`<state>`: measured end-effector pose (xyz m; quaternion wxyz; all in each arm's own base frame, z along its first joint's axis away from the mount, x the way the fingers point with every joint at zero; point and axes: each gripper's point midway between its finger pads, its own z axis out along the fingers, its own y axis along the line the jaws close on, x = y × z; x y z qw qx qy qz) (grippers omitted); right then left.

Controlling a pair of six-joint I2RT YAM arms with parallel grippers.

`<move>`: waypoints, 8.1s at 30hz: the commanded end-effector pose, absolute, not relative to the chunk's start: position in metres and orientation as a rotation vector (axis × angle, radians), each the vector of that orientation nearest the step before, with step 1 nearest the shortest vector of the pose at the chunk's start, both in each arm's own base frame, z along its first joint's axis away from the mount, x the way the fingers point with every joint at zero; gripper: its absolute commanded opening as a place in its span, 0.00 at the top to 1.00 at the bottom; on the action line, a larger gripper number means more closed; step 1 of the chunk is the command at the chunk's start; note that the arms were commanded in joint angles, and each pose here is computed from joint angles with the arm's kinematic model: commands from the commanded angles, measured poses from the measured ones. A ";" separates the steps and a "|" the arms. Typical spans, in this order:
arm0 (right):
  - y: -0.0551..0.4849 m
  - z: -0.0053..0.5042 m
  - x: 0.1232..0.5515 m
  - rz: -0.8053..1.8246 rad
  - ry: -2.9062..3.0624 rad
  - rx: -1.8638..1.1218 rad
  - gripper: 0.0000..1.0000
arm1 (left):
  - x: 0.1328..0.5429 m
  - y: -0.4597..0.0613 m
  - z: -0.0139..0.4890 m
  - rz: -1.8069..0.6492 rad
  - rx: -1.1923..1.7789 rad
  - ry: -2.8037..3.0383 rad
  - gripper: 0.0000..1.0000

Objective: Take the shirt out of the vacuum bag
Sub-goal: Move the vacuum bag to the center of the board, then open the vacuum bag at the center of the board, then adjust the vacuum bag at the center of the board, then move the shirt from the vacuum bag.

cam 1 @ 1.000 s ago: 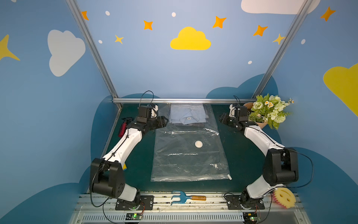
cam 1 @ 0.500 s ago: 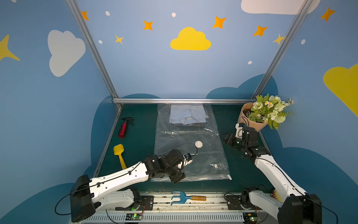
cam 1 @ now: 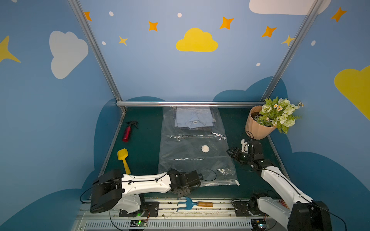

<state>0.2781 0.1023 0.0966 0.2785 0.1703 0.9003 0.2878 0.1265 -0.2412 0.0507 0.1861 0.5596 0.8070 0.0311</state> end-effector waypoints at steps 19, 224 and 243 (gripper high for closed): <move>0.097 0.060 0.467 0.768 2.427 0.448 0.35 | 0.150 -0.251 0.040 0.115 1.549 2.323 0.60; 0.317 0.004 0.494 1.230 2.481 0.419 0.89 | 0.532 0.001 -0.003 -0.443 -1.188 2.477 0.96; 0.245 0.012 0.410 1.108 2.681 0.431 0.89 | 0.526 0.005 -0.023 -0.428 -1.194 2.491 0.96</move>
